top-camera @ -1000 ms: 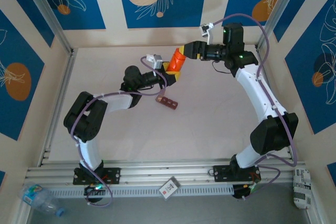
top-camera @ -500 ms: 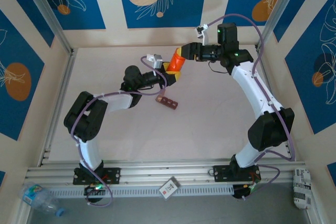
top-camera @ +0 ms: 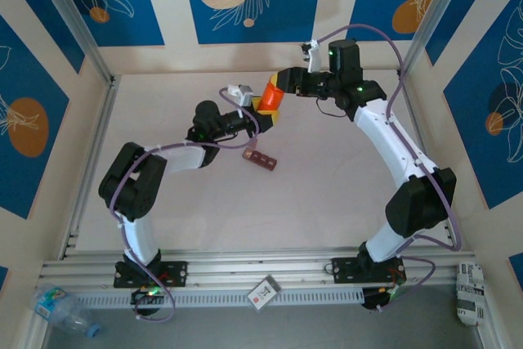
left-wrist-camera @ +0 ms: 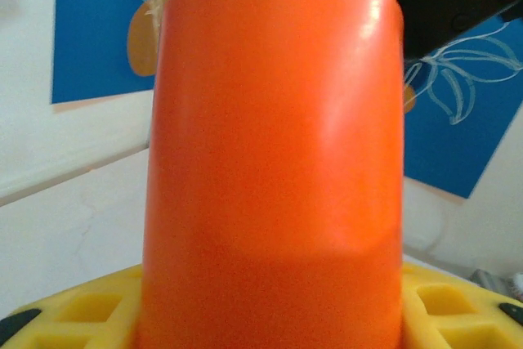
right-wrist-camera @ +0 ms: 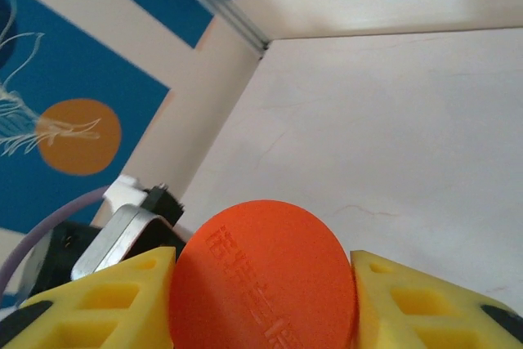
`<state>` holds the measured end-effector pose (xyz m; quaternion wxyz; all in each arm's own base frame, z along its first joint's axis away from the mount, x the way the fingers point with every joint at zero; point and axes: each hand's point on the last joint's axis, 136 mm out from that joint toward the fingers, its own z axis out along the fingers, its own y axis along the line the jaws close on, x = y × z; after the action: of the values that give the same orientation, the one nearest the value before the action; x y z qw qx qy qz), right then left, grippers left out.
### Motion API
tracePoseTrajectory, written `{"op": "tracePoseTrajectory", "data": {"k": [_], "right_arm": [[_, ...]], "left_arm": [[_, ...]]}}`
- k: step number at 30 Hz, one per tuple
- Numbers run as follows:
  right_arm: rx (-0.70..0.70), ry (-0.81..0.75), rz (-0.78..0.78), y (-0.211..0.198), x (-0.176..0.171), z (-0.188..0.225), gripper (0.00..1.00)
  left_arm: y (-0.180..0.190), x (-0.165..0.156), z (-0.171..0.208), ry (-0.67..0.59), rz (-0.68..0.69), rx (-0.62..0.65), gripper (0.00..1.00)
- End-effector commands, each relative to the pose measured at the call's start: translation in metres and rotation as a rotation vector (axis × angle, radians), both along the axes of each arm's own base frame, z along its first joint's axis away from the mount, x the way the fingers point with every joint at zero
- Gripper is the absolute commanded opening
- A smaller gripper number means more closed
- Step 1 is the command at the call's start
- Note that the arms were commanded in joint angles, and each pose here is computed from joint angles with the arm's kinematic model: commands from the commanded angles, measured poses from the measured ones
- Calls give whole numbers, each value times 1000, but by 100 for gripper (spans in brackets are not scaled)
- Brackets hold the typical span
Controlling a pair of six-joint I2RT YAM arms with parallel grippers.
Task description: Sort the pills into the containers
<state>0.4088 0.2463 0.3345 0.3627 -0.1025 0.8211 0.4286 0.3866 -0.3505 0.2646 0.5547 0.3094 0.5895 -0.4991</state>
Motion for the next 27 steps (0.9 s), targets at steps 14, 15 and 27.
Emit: {"op": "tracePoseTrajectory", "data": {"k": [14, 15, 27], "right_arm": [[-68, 174, -215, 9, -13, -54, 43], [-65, 176, -214, 8, -12, -52, 43], [32, 85, -194, -28, -1, 12, 75]], "left_arm": [[-15, -13, 52, -269, 177, 32, 0], [-16, -14, 50, -266, 173, 33, 0], [-16, -4, 30, -197, 167, 31, 0]]}}
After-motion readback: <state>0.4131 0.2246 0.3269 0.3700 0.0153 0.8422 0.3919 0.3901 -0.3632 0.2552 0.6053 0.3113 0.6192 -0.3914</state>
